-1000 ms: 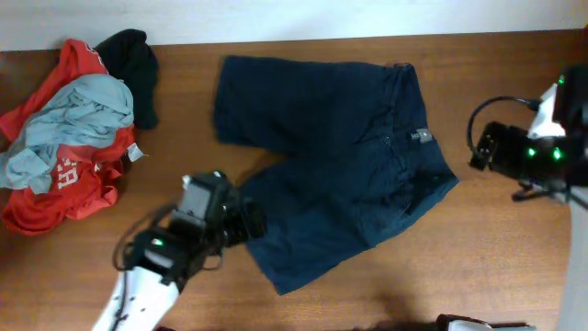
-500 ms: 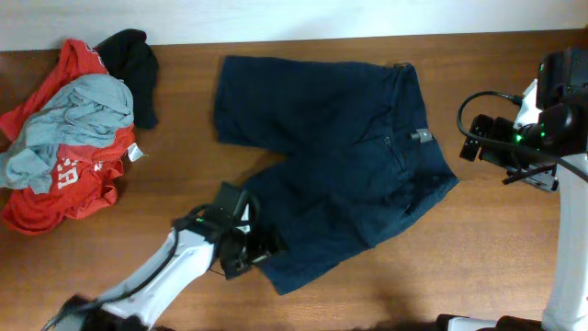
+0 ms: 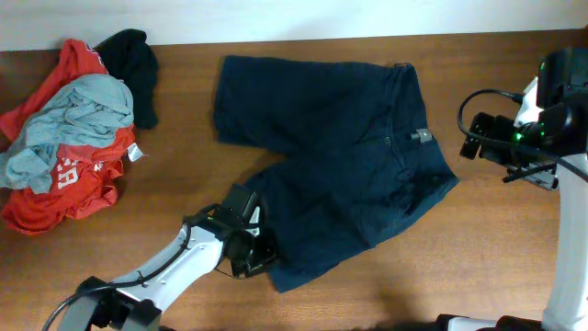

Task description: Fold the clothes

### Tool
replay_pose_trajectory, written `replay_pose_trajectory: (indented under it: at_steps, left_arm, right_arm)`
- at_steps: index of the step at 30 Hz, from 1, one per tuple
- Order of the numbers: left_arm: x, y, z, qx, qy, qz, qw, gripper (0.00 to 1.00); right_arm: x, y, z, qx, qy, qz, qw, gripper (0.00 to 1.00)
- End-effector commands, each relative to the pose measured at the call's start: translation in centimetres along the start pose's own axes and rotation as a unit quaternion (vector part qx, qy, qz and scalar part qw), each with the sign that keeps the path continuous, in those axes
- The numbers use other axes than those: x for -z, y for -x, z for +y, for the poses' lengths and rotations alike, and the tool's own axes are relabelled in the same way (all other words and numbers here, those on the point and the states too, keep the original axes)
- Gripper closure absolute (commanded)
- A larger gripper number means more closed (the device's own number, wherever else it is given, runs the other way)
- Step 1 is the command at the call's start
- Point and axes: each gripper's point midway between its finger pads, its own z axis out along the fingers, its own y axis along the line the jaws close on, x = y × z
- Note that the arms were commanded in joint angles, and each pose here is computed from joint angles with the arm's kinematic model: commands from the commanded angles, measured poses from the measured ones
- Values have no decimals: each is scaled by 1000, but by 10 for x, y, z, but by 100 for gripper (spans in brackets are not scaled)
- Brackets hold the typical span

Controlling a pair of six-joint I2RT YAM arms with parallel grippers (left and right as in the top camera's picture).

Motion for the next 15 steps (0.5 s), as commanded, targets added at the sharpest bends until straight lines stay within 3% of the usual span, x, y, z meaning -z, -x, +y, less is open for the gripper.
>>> replay_pose_trajectory:
  at_steps: [1,3,15]
  left_arm:
    - [-3,-1,2,-3,2,2,1000,81]
    - [-2,4,1,-6,-1,-7,1000,98]
    - [60,86,27,-35,-29,-114,992,99]
  right_arm:
    - [3,3,-4,4,-12,-13,1000,1]
    - [3,3,-4,4,-12,-13,1000,1]
    - [-11,-5,-5,4,-15,14,1000,1]
